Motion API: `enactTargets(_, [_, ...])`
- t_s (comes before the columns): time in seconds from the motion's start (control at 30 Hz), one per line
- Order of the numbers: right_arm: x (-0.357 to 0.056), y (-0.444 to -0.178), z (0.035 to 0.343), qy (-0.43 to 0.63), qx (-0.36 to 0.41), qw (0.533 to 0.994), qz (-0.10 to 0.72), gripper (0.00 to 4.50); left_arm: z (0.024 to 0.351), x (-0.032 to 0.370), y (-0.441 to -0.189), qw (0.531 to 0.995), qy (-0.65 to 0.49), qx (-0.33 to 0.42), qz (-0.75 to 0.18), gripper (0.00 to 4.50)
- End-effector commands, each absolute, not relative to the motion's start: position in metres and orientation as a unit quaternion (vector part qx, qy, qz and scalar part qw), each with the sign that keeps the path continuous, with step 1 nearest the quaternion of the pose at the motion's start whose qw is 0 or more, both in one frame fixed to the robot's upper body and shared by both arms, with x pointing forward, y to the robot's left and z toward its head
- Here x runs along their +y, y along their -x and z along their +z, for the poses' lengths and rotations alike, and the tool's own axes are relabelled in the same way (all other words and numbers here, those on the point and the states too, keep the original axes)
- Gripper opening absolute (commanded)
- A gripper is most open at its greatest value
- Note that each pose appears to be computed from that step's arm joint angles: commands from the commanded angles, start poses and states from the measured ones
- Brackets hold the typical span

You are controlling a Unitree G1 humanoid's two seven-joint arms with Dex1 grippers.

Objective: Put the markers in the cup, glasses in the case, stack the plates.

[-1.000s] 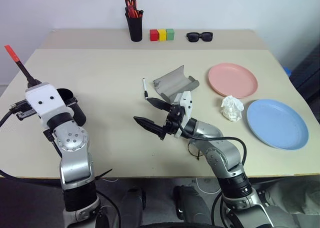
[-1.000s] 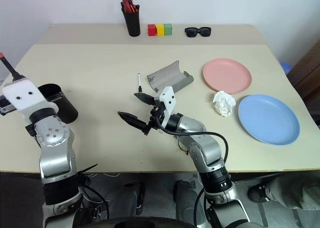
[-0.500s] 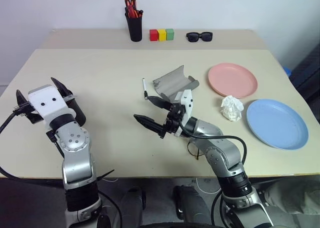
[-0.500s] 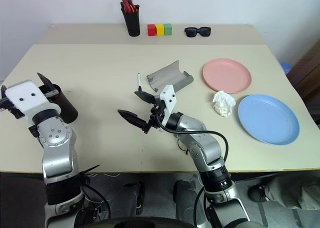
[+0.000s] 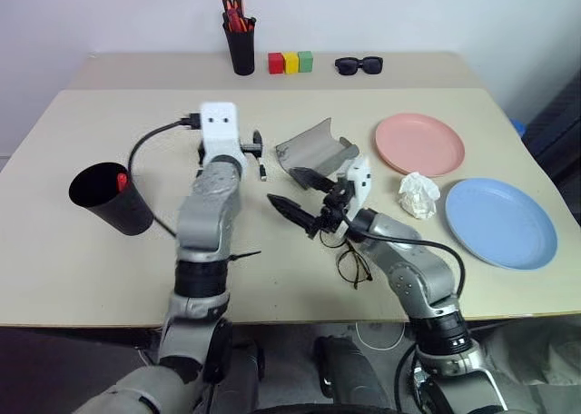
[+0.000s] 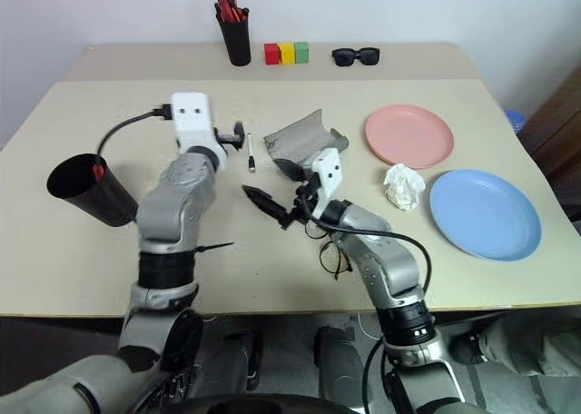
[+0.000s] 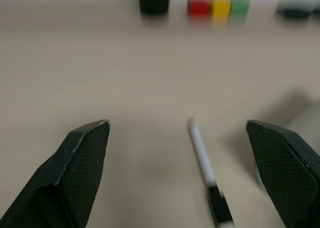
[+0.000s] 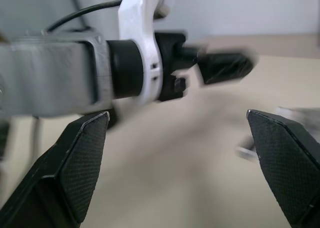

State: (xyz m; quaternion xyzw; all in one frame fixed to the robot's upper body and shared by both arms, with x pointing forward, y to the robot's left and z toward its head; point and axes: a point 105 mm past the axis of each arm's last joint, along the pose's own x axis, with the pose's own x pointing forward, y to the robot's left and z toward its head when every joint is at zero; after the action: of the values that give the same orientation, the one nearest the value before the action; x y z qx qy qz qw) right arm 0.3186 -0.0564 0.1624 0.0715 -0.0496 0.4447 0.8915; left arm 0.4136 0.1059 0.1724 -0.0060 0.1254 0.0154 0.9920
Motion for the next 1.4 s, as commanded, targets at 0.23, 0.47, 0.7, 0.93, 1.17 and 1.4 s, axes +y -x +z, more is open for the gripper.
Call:
enactTargets(0.23, [-0.078,-0.314,0.168,-0.057,-0.066,0.911,0.404,4.5,0.146,0.088,-0.444,0.965,0.044,0.26,0.013,4.47])
enactTargets(0.47, [-0.076,-0.308,0.166,-0.059,-0.064,0.913,0.398,4.5,0.13,0.087,-0.449,0.951,0.037,0.305,0.023,1.53])
enactTargets(0.7, [-0.074,-0.31,0.165,-0.056,-0.062,0.912,0.402,4.5,0.15,0.107,-0.458,0.97,0.032,0.225,0.082,0.02])
enactTargets(0.93, [-0.052,-0.287,0.174,-0.087,-0.057,0.864,0.493,4.5,0.263,0.169,-0.425,0.973,0.048,-0.165,0.156,0.02])
enactTargets(1.17, [-0.028,-0.262,0.177,-0.093,-0.054,0.807,0.581,4.5,0.288,0.232,-0.332,0.911,-0.049,-0.309,0.267,0.02])
enactTargets(1.4, [-0.012,-0.26,0.181,-0.115,-0.048,0.774,0.621,4.5,0.254,0.272,-0.282,0.885,-0.102,-0.262,0.37,0.02])
